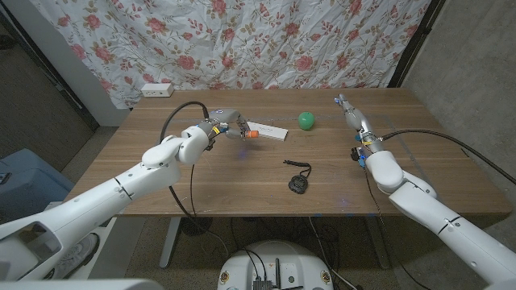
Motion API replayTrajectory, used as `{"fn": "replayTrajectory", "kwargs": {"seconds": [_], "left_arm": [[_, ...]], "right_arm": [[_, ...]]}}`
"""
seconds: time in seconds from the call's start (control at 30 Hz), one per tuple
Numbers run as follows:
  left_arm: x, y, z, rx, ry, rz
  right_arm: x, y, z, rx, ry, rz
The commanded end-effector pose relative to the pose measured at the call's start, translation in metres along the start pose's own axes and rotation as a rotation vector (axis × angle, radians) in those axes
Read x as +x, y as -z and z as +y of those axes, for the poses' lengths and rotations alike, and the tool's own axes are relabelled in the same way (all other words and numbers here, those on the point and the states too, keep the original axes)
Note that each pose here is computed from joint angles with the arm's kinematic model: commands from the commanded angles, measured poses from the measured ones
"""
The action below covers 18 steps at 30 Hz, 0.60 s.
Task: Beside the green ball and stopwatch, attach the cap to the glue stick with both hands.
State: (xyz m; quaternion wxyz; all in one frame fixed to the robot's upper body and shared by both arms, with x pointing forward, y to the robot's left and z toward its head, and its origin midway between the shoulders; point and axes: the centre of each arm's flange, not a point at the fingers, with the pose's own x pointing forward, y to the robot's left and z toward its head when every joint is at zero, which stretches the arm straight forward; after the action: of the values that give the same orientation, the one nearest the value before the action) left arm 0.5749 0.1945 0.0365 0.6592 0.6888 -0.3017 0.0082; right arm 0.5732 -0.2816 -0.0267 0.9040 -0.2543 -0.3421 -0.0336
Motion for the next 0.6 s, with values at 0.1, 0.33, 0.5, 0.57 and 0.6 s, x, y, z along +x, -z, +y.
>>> {"fn": "replayTrajectory", "kwargs": {"seconds": [0.1, 0.33, 0.5, 0.57, 0.6], "left_arm": [[-0.003, -0.003, -0.004, 0.145, 0.023, -0.019], [-0.005, 0.000, -0.008, 0.204, 0.022, -0.024], [-0.004, 0.005, -0.015, 0.205, 0.025, -0.016], [-0.003, 0.007, -0.018, 0.206, 0.034, -0.012], [-0.002, 0.007, -0.019, 0.206, 0.038, -0.010]], "right_arm": [[-0.008, 0.019, -0.010, 0.120, 0.024, 0.054], [-0.010, 0.026, -0.013, 0.185, 0.032, 0.066], [-0.011, 0.029, -0.013, 0.207, 0.030, 0.079], [-0.010, 0.031, -0.013, 0.220, 0.028, 0.084], [-0.010, 0.032, -0.013, 0.223, 0.030, 0.086]]}}
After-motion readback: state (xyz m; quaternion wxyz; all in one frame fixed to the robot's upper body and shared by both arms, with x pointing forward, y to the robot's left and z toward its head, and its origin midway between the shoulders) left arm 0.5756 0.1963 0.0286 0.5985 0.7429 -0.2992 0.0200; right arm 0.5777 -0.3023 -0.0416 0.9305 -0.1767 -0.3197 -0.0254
